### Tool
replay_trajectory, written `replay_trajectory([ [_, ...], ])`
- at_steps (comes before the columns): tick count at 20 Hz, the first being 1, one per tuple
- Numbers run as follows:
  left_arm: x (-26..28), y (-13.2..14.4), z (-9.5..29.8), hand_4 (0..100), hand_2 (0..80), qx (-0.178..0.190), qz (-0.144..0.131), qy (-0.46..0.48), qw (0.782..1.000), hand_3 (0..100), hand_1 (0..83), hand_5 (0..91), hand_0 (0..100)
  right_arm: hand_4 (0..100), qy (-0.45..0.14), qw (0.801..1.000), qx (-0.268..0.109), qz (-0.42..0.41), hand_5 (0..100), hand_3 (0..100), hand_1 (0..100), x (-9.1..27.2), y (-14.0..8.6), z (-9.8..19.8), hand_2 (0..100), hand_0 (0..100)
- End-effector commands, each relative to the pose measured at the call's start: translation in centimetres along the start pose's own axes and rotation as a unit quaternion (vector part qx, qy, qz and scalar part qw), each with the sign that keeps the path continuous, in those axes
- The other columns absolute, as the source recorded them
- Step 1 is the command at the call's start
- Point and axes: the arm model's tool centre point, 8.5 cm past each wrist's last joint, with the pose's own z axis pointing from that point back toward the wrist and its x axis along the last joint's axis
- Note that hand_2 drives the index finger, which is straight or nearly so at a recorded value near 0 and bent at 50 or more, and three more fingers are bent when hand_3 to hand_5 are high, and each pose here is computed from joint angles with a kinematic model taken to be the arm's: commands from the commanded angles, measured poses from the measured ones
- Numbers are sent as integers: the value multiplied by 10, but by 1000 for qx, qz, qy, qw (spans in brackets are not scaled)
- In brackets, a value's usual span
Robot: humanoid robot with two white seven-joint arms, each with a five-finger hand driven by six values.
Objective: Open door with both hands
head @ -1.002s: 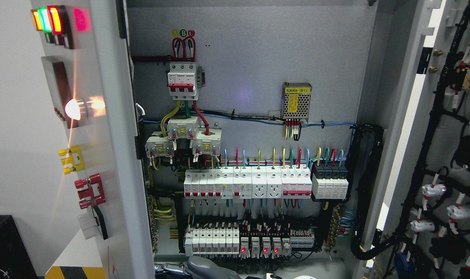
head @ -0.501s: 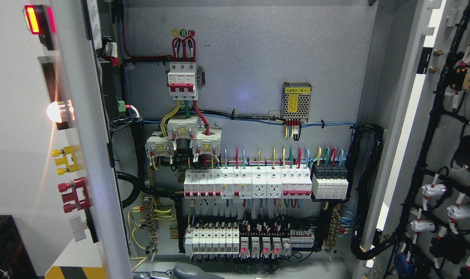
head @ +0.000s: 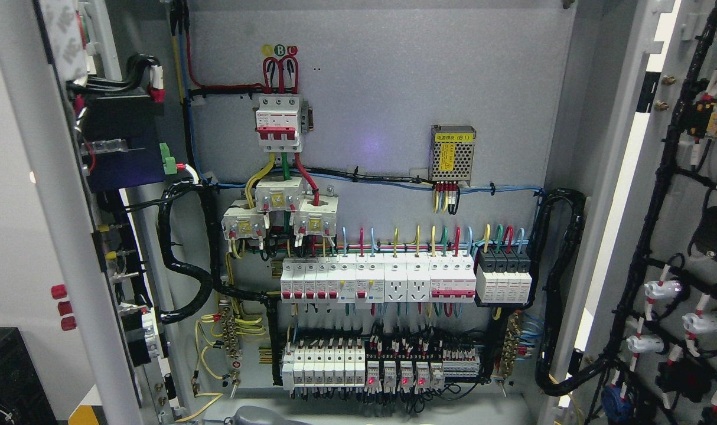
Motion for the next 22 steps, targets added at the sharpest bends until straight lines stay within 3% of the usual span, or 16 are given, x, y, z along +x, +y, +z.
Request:
replay_trajectory([
  [1,0,0,0,0,0,0,0,0,1000,0,0,0,0,0,4,1000,21,-10,0,0,0,-4,7,-26,0,0],
  [7,0,-1,0,0,0,0,0,0,1000,0,0,0,0,0,14,1000,4,-17,0,0,0,-9,-3,-32,0,0],
  [13,30,-2,0,0,0,-1,-3,-30,1000,0,0,0,0,0,21,1000,15,-9,0,0,0,-8,1,-38,0,0],
  [17,70,8,5,0,0,12,-5,-102,995,0,0,0,0,0,27,999,23,-7,0,0,0,-9,5,-42,0,0],
  [22,97,-9,25,0,0,1,-95,-196,976,0,0,0,0,0,34,999,32,-4,0,0,0,-11,8,-46,0,0],
])
